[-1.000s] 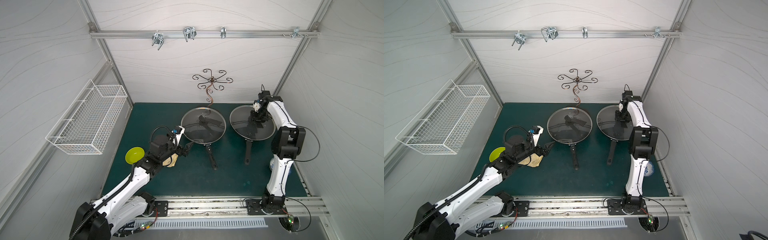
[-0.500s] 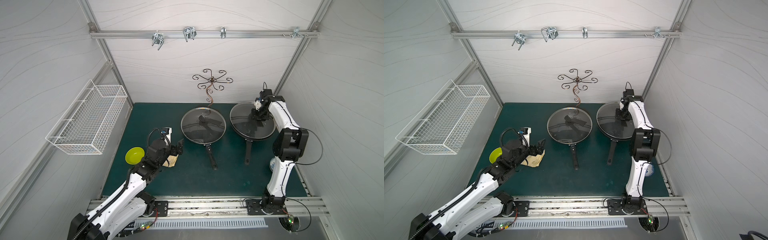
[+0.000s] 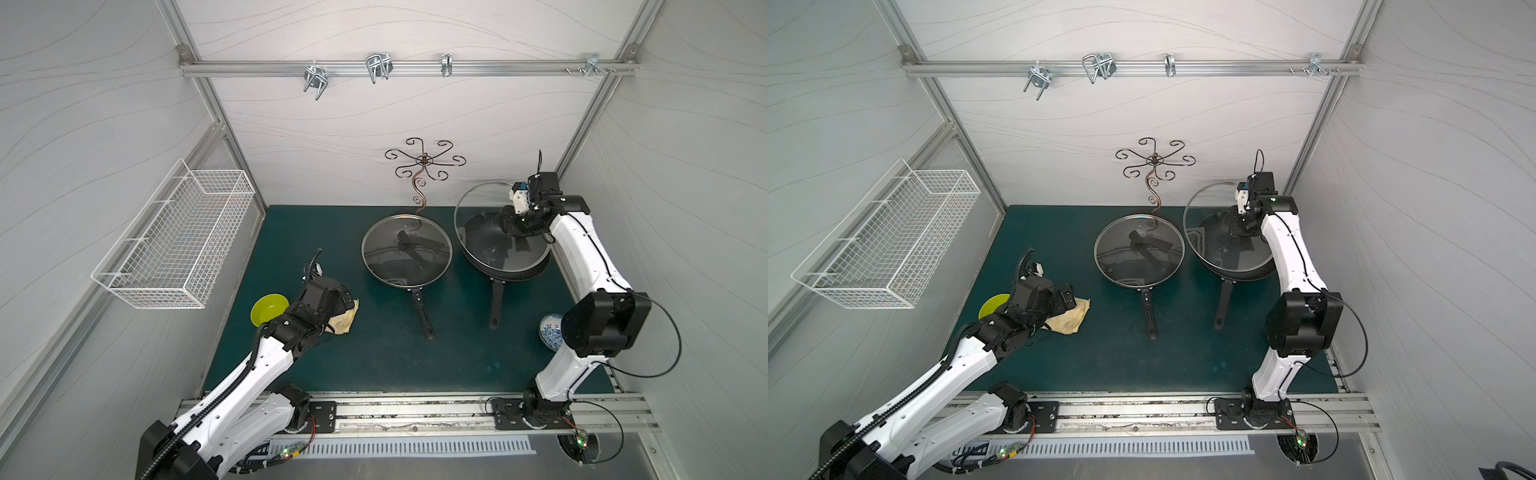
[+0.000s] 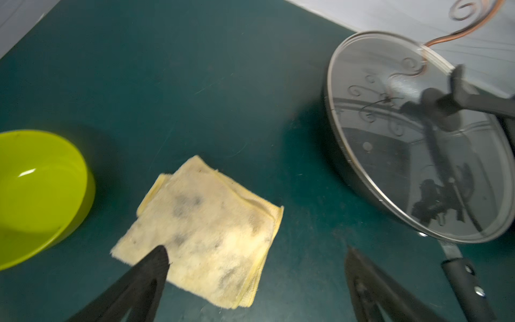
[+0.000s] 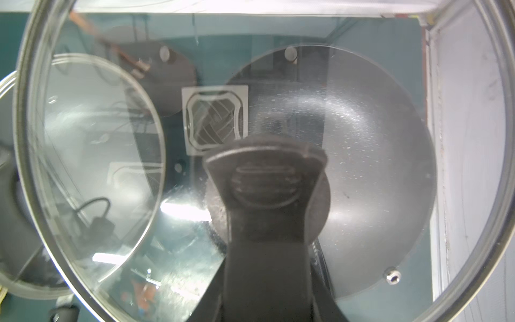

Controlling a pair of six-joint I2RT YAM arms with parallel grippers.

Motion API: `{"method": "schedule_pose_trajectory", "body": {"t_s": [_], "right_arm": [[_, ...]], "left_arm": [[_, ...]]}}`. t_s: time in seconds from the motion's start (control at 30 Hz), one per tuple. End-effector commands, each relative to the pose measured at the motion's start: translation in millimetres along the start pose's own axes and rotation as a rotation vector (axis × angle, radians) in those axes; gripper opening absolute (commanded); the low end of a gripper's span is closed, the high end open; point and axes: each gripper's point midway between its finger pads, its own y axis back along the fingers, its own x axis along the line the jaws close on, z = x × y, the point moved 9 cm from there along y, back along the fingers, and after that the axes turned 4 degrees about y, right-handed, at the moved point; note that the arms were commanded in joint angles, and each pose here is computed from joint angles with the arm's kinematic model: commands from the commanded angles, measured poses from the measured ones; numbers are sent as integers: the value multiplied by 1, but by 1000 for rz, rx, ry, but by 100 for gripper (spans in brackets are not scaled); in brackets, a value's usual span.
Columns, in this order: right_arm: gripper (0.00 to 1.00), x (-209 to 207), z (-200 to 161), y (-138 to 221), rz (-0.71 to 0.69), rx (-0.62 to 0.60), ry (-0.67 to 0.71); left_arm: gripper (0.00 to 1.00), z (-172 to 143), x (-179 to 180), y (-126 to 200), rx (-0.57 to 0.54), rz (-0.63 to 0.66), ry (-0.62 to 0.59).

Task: Wipe the pot lid with a cloth
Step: Pick up the pot lid from the cooking pot.

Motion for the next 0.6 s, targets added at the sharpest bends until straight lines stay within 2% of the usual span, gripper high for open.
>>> {"method": "schedule_pose_trajectory", "body": {"t_s": [0.0,0.07,0.13,0.33,0.57], "right_arm": [[0,30,28,54,57,-298,114],[0,42,25,59,80,-323,142],[0,53,23,62,107,-337,162],[0,72,16,73,163,-333,195],[0,77,8,83,194,-350,195]], "left_arm": [[100,3,17,-6,55,176,177],[100,3,27,-16,122,237,295],[100,1,29,-24,142,293,380],[97,-4,22,-44,214,391,573],[86,-2,10,-63,259,508,621]]}}
